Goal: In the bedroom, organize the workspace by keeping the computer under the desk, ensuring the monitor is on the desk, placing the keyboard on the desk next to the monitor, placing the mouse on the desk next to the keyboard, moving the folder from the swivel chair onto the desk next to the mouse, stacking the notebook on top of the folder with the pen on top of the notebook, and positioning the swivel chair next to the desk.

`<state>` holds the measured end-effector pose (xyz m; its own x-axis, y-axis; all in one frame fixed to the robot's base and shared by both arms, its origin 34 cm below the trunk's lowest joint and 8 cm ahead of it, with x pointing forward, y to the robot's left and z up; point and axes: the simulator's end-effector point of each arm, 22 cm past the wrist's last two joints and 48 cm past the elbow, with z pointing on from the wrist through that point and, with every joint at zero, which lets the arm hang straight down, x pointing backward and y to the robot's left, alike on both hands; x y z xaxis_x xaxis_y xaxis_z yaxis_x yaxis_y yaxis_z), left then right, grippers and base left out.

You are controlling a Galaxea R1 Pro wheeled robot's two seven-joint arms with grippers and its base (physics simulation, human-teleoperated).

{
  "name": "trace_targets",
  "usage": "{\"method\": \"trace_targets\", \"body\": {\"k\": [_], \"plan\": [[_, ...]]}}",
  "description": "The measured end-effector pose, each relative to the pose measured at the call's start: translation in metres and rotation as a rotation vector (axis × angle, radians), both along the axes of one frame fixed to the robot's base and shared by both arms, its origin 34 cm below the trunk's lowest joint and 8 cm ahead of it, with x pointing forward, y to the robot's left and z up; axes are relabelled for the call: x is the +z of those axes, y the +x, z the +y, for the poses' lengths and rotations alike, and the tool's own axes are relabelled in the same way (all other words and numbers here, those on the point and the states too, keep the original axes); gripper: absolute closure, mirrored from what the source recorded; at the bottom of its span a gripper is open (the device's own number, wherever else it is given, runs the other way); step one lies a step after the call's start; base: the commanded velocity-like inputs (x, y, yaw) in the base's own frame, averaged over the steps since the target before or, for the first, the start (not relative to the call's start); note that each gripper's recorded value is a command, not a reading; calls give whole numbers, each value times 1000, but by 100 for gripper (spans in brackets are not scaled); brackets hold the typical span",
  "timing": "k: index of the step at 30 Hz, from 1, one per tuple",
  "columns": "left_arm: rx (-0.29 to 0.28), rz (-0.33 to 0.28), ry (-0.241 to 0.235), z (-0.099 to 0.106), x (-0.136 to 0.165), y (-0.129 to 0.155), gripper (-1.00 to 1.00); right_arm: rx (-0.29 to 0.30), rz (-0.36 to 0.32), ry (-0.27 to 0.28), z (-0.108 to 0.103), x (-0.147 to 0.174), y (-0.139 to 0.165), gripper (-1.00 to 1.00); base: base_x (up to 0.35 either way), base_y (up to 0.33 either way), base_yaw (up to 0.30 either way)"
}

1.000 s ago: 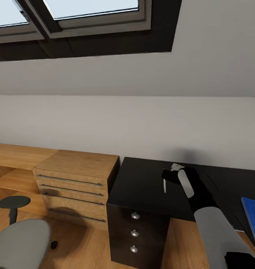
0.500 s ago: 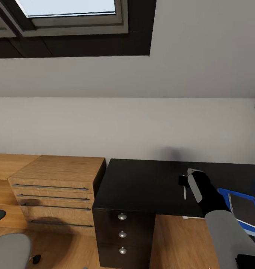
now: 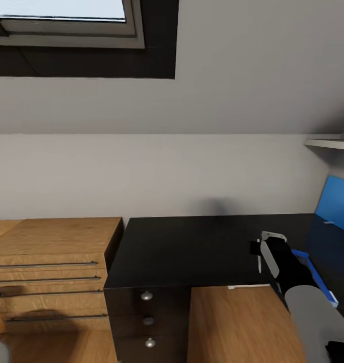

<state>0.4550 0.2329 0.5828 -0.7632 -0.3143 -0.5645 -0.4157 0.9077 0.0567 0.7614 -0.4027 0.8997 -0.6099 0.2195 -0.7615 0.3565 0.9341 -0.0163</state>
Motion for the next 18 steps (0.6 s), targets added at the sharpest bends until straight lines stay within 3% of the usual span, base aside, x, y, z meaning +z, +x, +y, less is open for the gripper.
{"method": "trace_targets", "body": {"k": [18], "plan": [[-21, -45, 9, -5, 7, 4, -100, 0, -21, -6, 0, 12, 0, 100, 0, 0, -265]]}}
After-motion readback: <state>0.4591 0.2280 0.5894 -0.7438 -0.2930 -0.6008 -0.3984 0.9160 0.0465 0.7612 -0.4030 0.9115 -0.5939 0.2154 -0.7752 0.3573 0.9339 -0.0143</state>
